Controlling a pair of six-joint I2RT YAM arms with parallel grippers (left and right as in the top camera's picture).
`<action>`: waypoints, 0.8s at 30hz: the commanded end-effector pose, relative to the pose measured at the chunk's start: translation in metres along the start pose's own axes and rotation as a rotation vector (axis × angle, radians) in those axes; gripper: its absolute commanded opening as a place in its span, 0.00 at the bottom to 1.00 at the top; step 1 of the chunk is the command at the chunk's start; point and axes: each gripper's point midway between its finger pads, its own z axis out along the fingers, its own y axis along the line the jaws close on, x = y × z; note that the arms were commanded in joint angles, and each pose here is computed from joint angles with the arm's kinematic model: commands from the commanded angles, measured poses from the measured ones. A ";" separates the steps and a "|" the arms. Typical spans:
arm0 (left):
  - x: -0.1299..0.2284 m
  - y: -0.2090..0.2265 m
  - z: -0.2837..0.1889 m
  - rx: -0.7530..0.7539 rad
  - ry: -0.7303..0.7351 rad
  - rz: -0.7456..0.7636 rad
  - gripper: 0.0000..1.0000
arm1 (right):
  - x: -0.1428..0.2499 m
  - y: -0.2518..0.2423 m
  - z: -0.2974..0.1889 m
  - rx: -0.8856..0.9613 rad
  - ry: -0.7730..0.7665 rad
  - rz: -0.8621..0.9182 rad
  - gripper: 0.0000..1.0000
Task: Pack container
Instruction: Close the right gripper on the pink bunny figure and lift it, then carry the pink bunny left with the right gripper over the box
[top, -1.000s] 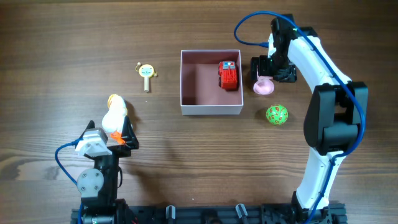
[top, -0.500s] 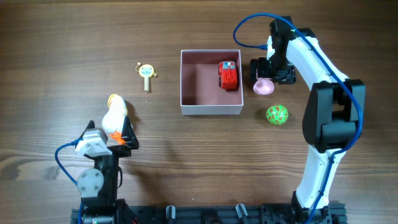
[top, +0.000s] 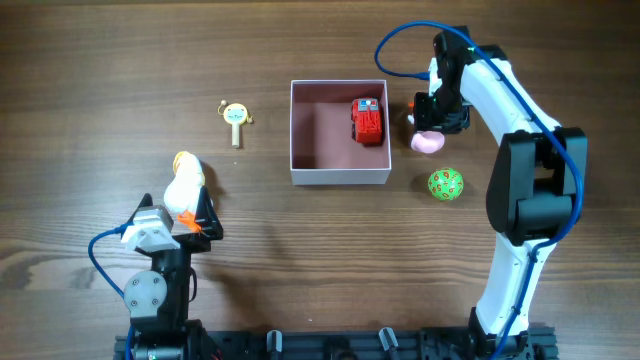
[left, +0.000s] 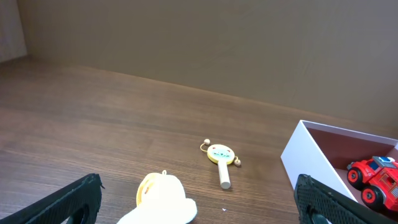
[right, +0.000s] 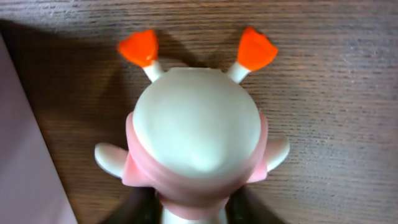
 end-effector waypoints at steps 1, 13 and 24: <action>0.001 0.000 0.000 -0.004 -0.004 0.021 1.00 | 0.004 0.001 0.007 0.001 0.019 -0.002 0.24; 0.001 0.000 0.000 -0.004 -0.004 0.021 1.00 | -0.036 0.011 -0.069 -0.019 -0.126 -0.010 0.20; 0.001 0.000 0.000 -0.004 -0.004 0.021 1.00 | -0.037 0.065 -0.164 -0.165 -0.233 0.020 0.13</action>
